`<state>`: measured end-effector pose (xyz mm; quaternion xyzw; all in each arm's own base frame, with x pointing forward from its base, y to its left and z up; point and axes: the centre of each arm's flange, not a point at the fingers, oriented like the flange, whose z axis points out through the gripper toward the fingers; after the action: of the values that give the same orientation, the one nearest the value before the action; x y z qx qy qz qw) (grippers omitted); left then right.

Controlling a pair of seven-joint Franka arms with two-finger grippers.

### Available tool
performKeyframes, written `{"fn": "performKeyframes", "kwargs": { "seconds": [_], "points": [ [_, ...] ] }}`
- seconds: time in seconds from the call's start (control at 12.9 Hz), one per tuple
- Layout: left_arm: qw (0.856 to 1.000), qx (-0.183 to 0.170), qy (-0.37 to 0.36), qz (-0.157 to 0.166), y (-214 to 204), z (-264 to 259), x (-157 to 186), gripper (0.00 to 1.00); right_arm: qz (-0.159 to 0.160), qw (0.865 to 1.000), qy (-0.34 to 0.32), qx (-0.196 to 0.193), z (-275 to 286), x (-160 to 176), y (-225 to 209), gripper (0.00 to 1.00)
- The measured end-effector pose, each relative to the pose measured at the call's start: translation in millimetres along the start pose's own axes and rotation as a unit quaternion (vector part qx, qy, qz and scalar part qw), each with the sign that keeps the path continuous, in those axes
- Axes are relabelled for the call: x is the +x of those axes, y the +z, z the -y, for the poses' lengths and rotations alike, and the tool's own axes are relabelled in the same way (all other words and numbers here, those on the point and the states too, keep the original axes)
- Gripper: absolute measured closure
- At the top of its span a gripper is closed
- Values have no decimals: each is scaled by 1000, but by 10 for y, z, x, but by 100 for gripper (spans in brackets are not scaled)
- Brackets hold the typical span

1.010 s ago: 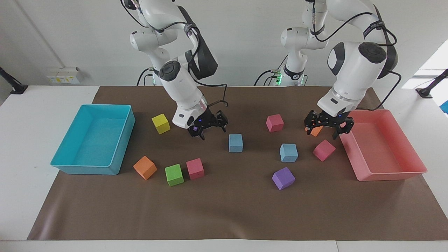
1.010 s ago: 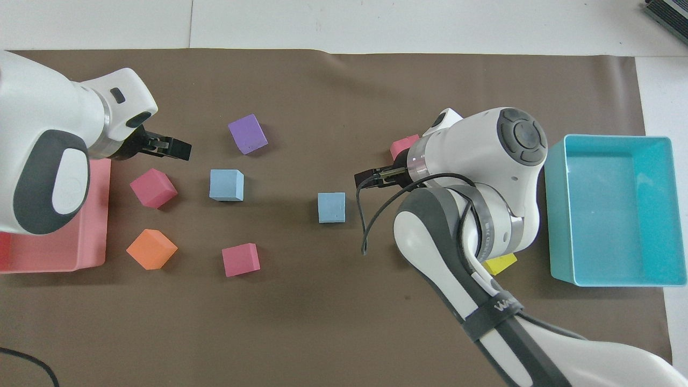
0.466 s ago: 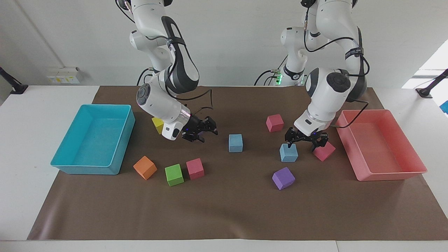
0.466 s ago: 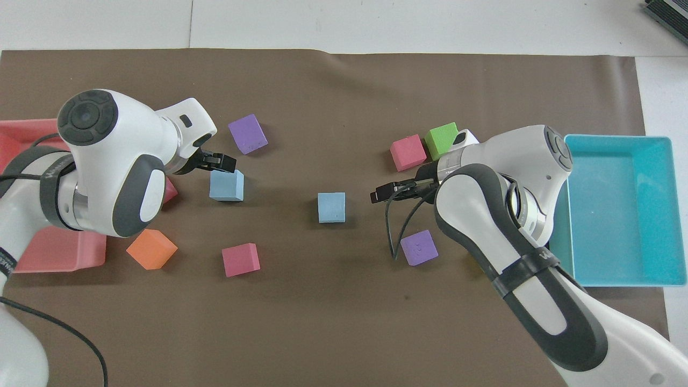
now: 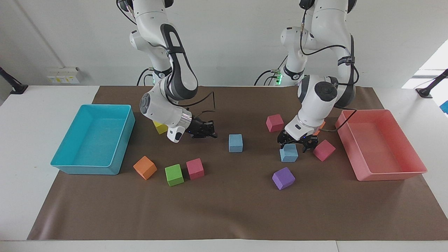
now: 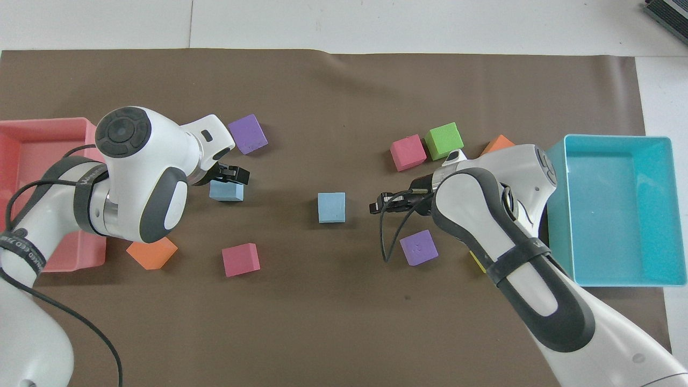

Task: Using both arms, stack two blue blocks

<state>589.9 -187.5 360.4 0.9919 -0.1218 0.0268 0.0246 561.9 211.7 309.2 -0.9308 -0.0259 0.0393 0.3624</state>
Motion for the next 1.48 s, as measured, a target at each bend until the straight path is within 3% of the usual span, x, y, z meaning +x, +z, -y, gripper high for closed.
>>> {"fn": "performKeyframes", "kwargs": {
  "seconds": [0.31, 0.62, 1.32, 1.4, 1.48],
  "points": [
    [1000, 0, -7, 7, 191, 7, -3, 0, 1, 1000, -16, 7, -159, 31, 116, 99],
    [1000, 2, -13, 15, 462, -80, -15, 0, -14, 998, -21, 59, -316, 73, 328, 99],
    [999, 5, -42, 33, 635, -68, -132, 0, -13, 997, -23, 75, -252, 82, 380, 99],
    [998, 5, -45, 33, 634, -69, -132, 8, -14, 997, -23, 74, -247, 84, 383, 99],
    [998, 5, -48, 33, 634, -70, -133, 9, -16, 997, -24, 71, -240, 86, 391, 99]
  ]
}}
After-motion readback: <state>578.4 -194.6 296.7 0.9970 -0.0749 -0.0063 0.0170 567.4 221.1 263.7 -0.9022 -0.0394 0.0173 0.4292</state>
